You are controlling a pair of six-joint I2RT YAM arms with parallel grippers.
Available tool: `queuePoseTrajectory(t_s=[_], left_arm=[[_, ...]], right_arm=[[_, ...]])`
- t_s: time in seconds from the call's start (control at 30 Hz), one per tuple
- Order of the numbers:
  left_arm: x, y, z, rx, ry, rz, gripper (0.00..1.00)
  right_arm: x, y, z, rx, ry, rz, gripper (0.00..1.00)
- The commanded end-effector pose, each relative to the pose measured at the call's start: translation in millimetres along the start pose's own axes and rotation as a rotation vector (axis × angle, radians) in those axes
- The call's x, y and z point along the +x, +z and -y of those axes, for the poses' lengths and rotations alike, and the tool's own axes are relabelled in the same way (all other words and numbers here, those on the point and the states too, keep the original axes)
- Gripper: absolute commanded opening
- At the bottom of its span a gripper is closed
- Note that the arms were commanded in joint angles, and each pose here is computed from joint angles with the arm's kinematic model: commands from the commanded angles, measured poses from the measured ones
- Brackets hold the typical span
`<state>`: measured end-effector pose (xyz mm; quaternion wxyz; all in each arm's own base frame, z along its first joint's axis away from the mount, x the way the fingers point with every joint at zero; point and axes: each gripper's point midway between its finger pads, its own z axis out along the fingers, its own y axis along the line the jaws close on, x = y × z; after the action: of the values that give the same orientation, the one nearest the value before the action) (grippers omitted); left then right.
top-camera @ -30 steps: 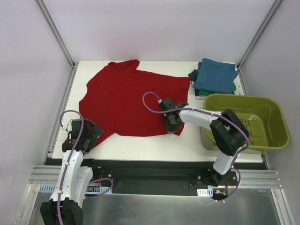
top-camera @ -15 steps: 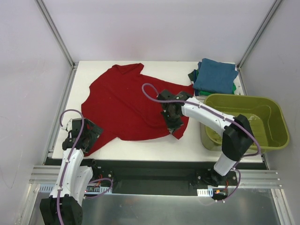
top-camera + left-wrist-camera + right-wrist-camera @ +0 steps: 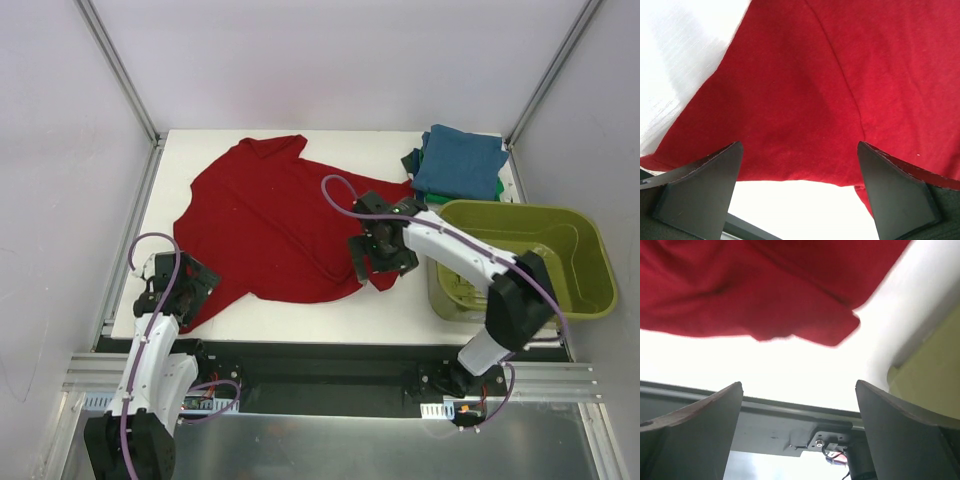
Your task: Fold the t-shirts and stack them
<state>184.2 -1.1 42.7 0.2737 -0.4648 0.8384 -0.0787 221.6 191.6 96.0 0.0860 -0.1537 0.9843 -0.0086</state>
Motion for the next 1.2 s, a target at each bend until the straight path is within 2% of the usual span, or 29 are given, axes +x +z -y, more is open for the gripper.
queuePoseTrajectory(t_s=[0.0,0.2,0.4,0.67,0.73,0.77,0.83,0.87,0.97,1.07,1.17], left_arm=[[-5.5,1.8,-0.4,-0.016,-0.008,0.016,0.99],[-6.2,10.2,-14.1,-0.092,-0.039,0.031,0.99],[-12.2,16.6,-20.6,-0.185,0.000,0.016,0.99],[-21.8,25.4,-15.1,-0.238,0.020,0.001,0.99],[-22.9,28.7,-14.3,-0.253,0.018,-0.008,0.99],[-22.8,30.2,-13.8,-0.257,0.022,-0.012,0.99],[-22.5,33.5,-16.2,-0.283,0.030,-0.026,0.99],[-22.4,34.5,-17.3,-0.292,0.035,-0.030,0.99],[-21.9,38.0,-22.5,-0.328,0.046,-0.041,0.99],[-20.2,40.5,-23.4,-0.340,0.049,-0.061,0.99],[-20.2,42.4,-27.5,-0.362,0.050,-0.069,0.99]], right_arm=[[5.9,-17.3,-0.5,-0.059,0.035,0.159,0.99],[2.3,-2.4,-15.0,-0.130,-0.017,0.216,0.98],[10.3,12.6,1.0,0.049,-0.239,0.174,0.93],[3.8,33.5,15.1,0.171,-0.320,0.115,0.84],[2.7,37.2,17.5,0.196,-0.325,0.090,0.77],[1.9,37.9,17.6,0.202,-0.327,0.084,0.59],[2.5,40.4,15.5,0.194,-0.330,0.075,0.42],[4.6,40.9,14.9,0.189,-0.326,0.064,0.30],[19.6,37.1,18.3,0.204,-0.318,0.027,0.18],[44.0,28.7,25.4,0.240,-0.319,-0.013,0.11],[70.1,19.4,35.5,0.282,-0.296,-0.035,0.09]])
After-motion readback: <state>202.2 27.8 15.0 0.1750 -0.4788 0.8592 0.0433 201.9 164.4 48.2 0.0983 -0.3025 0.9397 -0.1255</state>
